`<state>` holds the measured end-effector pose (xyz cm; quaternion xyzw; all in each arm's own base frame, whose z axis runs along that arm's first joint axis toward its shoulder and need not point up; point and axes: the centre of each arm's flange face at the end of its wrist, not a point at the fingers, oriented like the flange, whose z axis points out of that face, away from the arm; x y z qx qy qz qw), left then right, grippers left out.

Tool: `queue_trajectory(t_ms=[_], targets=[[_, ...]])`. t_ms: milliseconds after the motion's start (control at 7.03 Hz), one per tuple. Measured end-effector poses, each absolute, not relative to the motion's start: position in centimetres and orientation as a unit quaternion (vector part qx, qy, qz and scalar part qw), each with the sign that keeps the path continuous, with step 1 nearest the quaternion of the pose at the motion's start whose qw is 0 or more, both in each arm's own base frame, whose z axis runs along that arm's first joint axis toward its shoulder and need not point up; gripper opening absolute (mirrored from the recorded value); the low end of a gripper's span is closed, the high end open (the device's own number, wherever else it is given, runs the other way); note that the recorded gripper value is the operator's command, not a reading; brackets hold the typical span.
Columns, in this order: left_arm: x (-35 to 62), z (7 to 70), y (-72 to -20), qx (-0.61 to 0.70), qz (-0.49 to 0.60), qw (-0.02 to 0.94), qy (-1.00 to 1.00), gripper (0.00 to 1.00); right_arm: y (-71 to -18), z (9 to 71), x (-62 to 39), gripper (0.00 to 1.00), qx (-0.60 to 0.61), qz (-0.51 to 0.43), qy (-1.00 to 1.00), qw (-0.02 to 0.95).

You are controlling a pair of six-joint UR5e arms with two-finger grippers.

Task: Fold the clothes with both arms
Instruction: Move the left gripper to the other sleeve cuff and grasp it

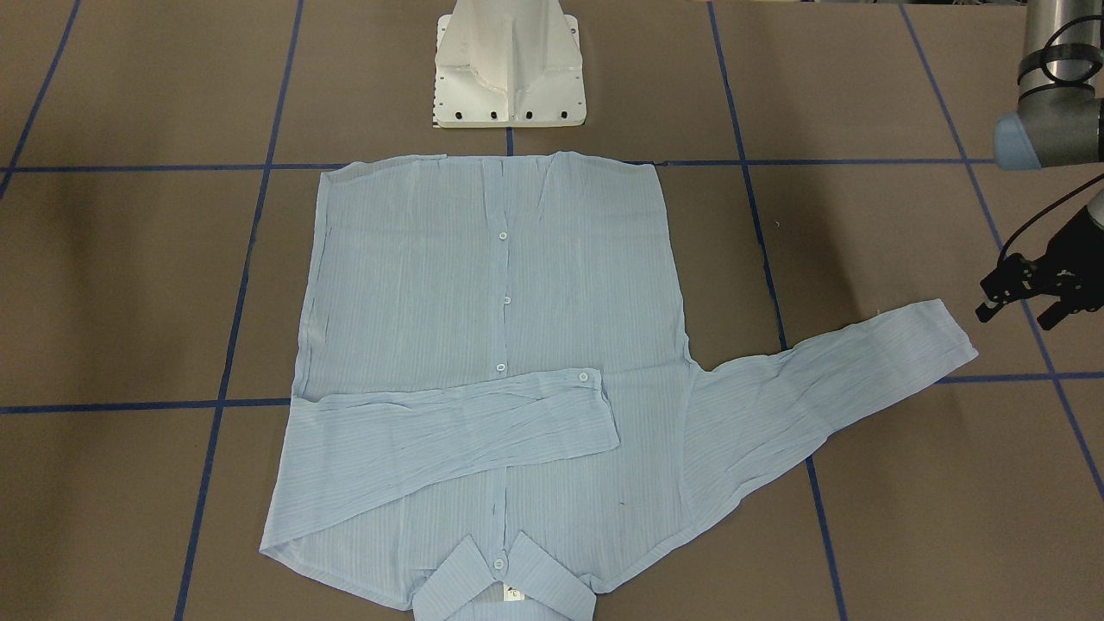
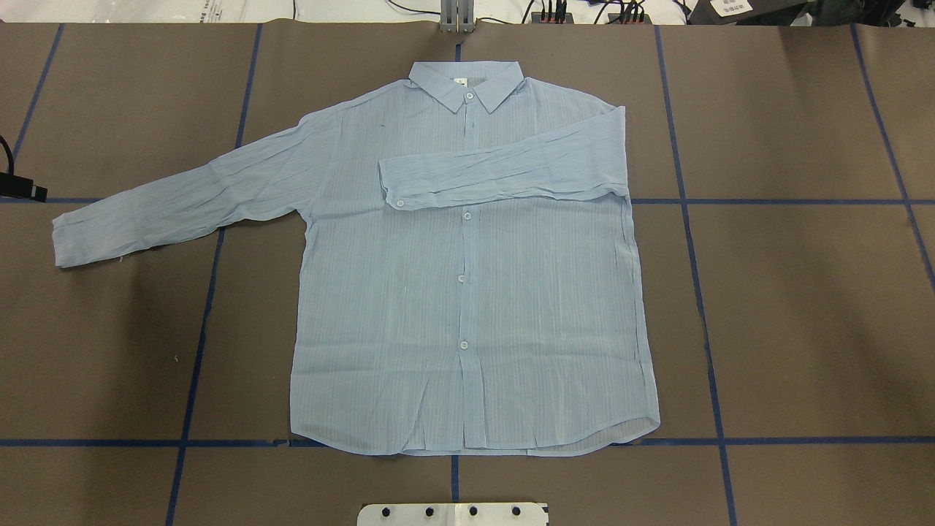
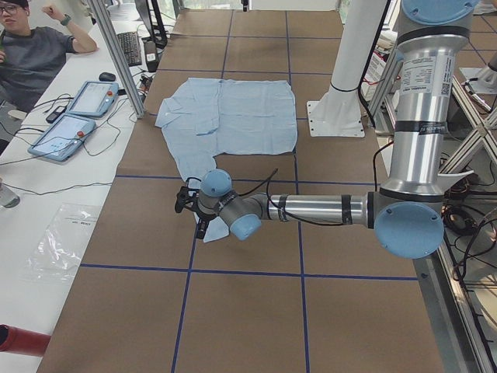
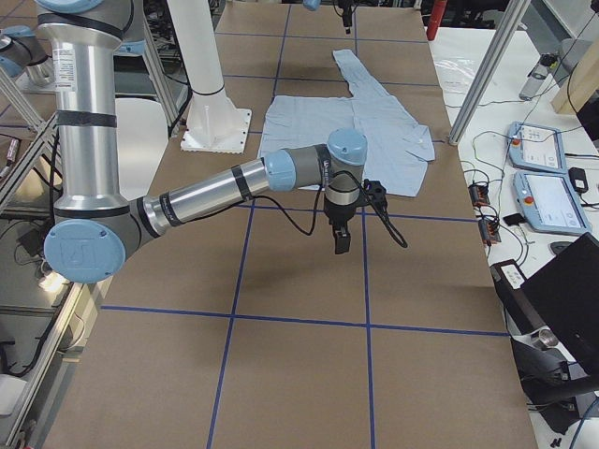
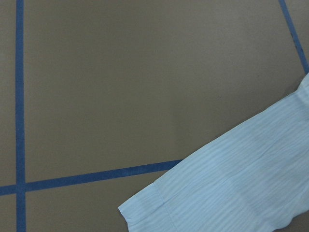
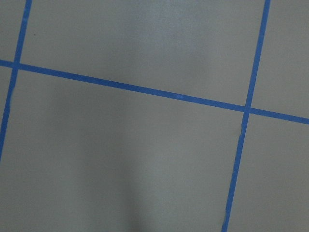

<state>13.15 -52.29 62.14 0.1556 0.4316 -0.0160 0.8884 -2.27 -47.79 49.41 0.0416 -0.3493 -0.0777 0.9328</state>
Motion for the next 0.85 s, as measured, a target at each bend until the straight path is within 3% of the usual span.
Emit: queue_trajectory(t_ms=[142, 854], targets=[[14.5, 63.1, -52.2, 0.148, -0.042, 0.884, 0.441, 0.84, -47.8, 49.4, -2.3, 1.0, 0.041, -0.078, -0.35, 0.933], [20.3, 64.8, -49.0, 0.101, -0.114, 0.876, 0.458, 0.83, -47.8, 49.5, -2.3, 1.0, 0.04, -0.078, -0.35, 0.933]])
